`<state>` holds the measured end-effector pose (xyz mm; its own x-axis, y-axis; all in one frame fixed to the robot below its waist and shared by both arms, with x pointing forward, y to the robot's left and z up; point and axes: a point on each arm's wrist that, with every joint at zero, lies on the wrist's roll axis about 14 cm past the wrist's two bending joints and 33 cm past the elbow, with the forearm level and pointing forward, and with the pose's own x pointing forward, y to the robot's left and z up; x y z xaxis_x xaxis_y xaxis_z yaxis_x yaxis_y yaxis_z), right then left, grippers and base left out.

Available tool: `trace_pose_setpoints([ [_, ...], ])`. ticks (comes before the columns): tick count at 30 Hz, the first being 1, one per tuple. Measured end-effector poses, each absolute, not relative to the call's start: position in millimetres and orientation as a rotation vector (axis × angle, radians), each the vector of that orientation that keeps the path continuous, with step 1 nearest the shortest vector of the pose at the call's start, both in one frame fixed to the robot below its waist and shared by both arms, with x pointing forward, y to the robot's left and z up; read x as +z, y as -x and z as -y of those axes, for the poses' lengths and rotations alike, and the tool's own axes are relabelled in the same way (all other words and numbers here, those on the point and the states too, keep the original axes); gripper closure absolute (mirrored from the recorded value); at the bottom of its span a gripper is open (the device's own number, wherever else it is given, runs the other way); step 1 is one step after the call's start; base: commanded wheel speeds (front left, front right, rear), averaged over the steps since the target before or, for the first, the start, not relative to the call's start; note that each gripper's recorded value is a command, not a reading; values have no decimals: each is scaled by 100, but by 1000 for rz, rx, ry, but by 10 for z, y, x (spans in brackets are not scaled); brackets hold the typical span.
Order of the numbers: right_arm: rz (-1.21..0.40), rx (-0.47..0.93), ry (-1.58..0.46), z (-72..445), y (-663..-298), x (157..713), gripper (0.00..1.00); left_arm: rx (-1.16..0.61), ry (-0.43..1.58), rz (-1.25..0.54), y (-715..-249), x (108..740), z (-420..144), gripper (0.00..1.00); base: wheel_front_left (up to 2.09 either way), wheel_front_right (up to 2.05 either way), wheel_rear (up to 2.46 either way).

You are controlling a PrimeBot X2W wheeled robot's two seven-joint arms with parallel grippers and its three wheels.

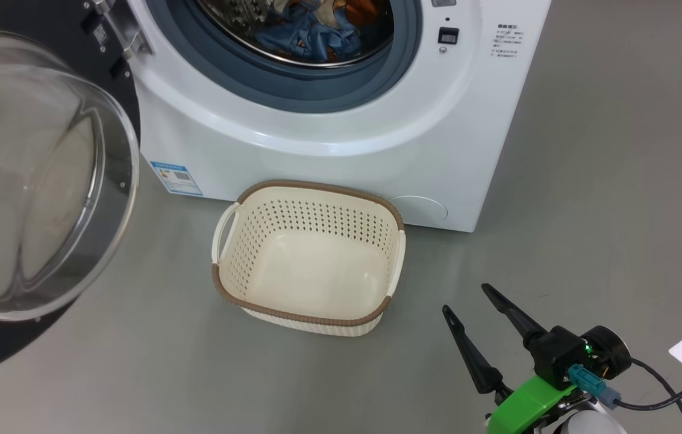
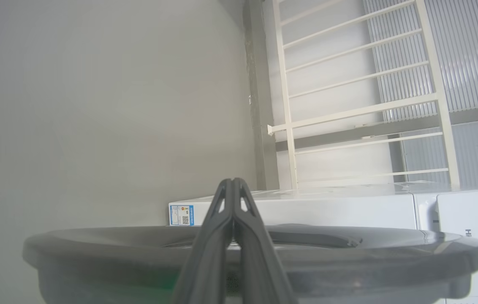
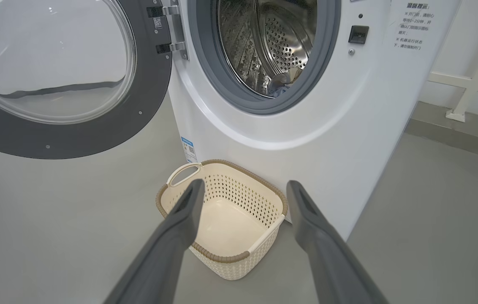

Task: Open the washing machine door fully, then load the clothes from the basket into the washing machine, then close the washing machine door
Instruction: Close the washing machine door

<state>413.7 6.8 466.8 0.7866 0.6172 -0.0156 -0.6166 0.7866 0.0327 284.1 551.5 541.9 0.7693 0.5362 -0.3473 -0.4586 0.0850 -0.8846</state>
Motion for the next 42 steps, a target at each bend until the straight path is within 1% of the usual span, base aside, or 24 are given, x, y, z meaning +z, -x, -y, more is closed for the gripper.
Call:
trace_pose_setpoints([
  [4,-19,663,-28,-73,-4133,4699,0,709,1285,-7,-2838,5334,-5415,100,0,0,0],
  [10,-6,665,-32,-100,-4119,4755,0,594,1331,-95,-2890,5264,-5183,100,0,0,0],
  [15,10,664,-35,-119,-4103,4821,0,512,1346,-166,-2843,5206,-5015,100,0,0,0],
  [25,30,672,-43,-185,-4030,4920,0,282,1391,-204,-2834,5290,-4623,100,0,0,0],
  [42,44,664,-58,-185,-3899,5014,0,14,1383,-272,-2841,5331,-3968,100,0,0,0],
])
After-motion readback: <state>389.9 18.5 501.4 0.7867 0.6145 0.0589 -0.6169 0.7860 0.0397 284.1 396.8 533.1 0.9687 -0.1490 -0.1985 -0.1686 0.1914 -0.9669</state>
